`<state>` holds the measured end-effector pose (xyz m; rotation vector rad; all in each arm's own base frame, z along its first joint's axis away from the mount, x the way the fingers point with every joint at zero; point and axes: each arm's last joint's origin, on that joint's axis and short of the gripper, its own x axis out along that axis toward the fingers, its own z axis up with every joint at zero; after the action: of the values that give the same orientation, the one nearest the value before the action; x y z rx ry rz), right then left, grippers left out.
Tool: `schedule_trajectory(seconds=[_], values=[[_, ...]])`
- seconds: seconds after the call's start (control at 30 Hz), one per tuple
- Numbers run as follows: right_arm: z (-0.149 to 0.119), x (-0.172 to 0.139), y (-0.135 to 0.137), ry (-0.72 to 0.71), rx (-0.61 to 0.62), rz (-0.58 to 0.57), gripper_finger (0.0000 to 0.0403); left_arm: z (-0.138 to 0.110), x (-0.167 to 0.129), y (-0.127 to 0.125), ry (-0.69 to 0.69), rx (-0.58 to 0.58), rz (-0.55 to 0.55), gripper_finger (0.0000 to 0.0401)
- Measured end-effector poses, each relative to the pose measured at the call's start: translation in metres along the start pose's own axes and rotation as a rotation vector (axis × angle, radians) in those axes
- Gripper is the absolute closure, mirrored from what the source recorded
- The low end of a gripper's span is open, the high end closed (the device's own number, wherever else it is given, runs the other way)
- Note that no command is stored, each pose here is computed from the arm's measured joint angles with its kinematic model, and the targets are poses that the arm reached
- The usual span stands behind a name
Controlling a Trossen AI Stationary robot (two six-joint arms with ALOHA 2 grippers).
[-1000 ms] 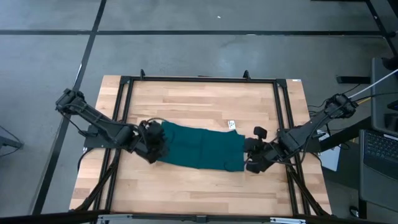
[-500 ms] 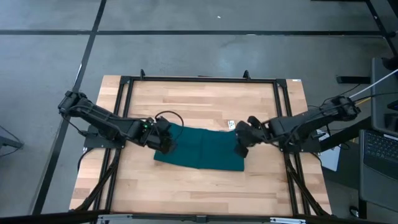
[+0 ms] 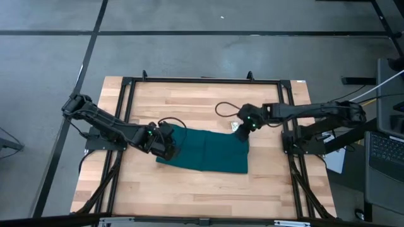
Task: Fold microfiber towels
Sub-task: Fold the green napkin
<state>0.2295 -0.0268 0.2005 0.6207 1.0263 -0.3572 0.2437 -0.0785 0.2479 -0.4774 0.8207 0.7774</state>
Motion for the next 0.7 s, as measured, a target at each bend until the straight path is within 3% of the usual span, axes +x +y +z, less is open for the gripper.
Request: schedule_trajectory(seconds=[0.13,0.27,0.7], values=[[-0.007,0.009,-0.021,0.092,0.066,0.052,0.0309,-0.003,-0.002,0.000,0.002,-0.006,0.004,0.0395],[-0.005,0.011,-0.028,0.085,0.072,0.079,0.0314,-0.004,-0.002,0.001,0.004,0.000,0.010,0.0396],[-0.011,0.036,-0.049,0.152,0.093,0.053,0.0273,-0.004,-0.002,0.002,0.015,0.005,0.017,0.0397]])
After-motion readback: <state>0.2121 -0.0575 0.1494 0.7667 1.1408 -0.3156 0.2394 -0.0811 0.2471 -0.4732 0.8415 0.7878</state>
